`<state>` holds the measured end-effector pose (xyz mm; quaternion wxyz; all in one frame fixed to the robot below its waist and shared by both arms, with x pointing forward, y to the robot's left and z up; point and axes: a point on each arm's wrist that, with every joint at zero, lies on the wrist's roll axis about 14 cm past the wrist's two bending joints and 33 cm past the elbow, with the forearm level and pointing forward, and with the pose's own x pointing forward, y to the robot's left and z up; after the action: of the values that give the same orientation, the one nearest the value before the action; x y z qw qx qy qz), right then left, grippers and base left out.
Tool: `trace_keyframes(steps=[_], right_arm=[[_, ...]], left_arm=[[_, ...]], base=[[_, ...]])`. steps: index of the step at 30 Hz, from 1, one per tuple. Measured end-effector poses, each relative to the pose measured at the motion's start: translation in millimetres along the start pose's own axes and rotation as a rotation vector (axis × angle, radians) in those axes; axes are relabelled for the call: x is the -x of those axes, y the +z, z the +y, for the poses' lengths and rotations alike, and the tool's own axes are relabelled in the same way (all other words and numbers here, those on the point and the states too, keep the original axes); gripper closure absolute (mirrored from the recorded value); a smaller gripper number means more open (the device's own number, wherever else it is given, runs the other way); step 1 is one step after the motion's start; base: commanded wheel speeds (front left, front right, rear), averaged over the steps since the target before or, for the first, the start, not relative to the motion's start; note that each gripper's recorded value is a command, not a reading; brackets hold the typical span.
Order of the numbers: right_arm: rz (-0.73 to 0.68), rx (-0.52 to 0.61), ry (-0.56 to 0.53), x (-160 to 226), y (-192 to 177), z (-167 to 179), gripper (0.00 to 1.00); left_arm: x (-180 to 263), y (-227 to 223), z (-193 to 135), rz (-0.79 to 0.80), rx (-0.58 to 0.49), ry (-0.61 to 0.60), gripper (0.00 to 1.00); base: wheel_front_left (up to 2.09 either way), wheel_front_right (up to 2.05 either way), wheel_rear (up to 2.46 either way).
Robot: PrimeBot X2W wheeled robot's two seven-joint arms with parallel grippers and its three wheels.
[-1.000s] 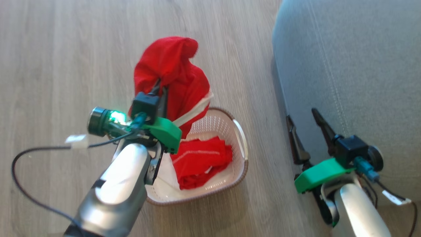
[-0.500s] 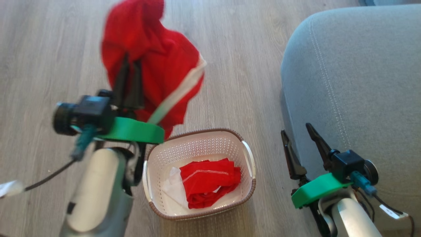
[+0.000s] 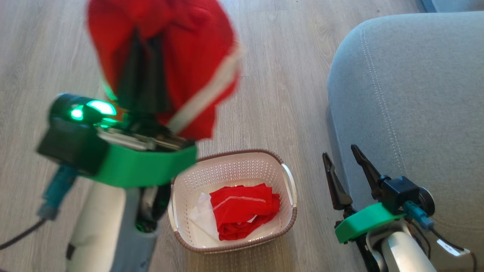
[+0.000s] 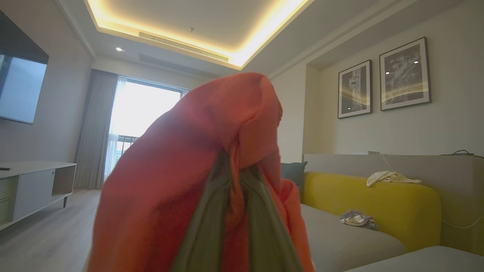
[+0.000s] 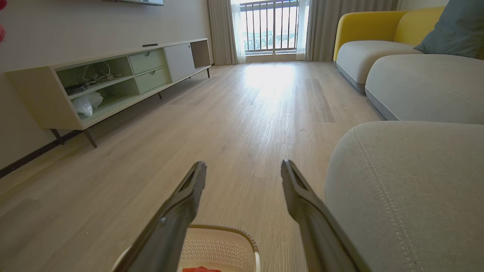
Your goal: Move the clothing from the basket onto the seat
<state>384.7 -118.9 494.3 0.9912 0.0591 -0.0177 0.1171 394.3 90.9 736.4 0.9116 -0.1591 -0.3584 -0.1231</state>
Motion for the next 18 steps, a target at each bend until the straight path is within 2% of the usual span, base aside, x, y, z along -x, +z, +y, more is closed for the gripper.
trace_keyframes(steps=[12,18], right_arm=[[0.018,0.0,0.005,-0.4,-6.2,0.3,0.0],[0.022,-0.001,0.001,0.1,-7.6,-1.0,0.0]], left_arm=[[24.6,-32.4,-81.1,0.124,0.141,-0.271,1.0],[32.5,-45.6,-89.9,0.169,0.152,-0.299,1.0]], base=[[0.0,0.0,0.0],[0.0,0.0,0.0]])
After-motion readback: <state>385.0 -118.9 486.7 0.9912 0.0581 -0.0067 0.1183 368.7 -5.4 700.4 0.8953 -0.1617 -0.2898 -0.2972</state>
